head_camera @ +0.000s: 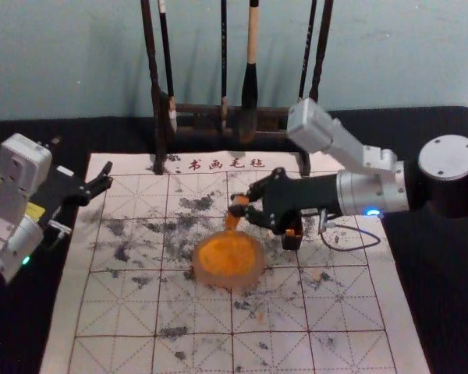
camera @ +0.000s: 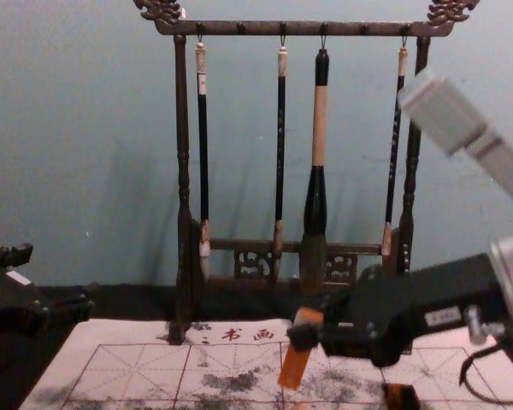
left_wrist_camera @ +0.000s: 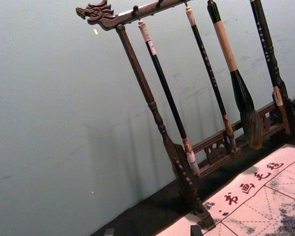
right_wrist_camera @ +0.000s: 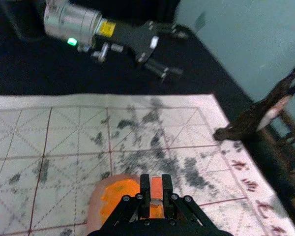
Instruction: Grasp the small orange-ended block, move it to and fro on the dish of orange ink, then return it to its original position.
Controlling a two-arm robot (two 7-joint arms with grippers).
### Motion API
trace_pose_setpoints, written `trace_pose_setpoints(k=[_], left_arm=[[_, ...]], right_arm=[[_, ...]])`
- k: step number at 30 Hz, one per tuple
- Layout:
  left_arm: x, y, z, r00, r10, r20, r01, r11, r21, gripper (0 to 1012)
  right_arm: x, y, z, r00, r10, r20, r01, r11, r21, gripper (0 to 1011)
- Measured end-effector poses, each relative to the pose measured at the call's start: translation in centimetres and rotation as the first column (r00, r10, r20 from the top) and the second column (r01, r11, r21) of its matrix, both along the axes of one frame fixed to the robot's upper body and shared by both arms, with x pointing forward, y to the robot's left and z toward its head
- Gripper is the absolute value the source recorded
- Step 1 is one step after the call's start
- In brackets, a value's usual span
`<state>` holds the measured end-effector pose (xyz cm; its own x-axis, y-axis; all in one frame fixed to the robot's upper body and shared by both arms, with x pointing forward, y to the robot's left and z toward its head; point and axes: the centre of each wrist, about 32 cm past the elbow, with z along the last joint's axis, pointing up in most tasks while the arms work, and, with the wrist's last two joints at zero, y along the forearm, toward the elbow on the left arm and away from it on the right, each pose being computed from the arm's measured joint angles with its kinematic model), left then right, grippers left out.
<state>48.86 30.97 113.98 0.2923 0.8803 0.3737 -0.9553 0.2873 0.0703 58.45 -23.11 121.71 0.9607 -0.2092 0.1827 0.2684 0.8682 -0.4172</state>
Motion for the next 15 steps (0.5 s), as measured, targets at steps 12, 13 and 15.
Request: trace_pose_setpoints(k=[12,13,15], left_arm=[[0.00,0.00,0.00,1.0000,0.000,0.000,0.000,1.0000,0.000,1001],[0.00,0.00,0.00,1.0000,0.000,0.000,0.000,1.0000,0.000,1001],[0.00,0.00,0.00,1.0000,0.000,0.000,0.000,1.0000,0.000,1001]], right_arm=[[-4.7,-1.9,1.8,0.973,-0.231,0.028,0.226,0.966,0.124,122],[-5.0,-2.0,1.8,0.969,-0.246,0.028,0.240,0.962,0.129,122],[-6.1,-2.4,1.8,0.954,-0.298,0.024,0.291,0.946,0.144,122]])
